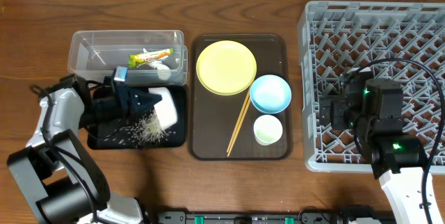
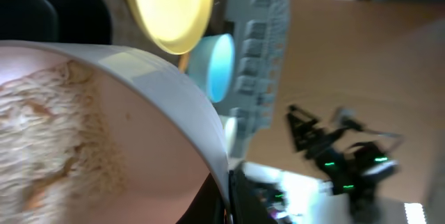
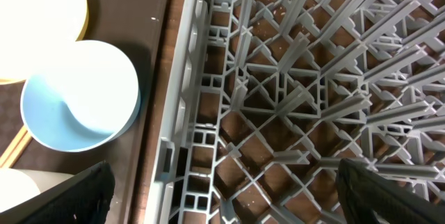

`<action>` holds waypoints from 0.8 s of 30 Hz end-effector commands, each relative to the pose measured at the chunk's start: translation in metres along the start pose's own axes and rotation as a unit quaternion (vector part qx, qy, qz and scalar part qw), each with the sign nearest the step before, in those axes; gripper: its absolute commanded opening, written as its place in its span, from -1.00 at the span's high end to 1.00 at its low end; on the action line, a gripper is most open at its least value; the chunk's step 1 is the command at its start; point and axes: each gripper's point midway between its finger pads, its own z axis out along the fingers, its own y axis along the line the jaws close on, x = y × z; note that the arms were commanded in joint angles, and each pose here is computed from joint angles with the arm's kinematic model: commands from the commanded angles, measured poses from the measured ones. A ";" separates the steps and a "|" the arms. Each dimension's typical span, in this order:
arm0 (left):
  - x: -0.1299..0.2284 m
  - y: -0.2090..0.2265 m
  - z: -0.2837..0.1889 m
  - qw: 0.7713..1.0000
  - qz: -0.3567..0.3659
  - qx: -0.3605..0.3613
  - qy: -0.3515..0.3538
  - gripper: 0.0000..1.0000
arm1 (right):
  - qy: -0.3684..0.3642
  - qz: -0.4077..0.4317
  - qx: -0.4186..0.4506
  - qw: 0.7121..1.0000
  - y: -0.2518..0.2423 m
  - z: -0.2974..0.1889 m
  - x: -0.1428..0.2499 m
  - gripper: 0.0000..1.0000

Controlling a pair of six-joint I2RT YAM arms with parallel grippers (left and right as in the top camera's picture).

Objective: Sort waste into correct bins and load items into the dishwasher rack
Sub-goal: 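Carry the pink bowl over the black tray and tip out the rice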

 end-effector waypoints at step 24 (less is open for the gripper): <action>-0.025 -0.029 -0.026 0.991 0.004 0.119 -0.067 0.88 | 0.009 0.005 -0.001 1.000 0.001 -0.004 0.002 -0.98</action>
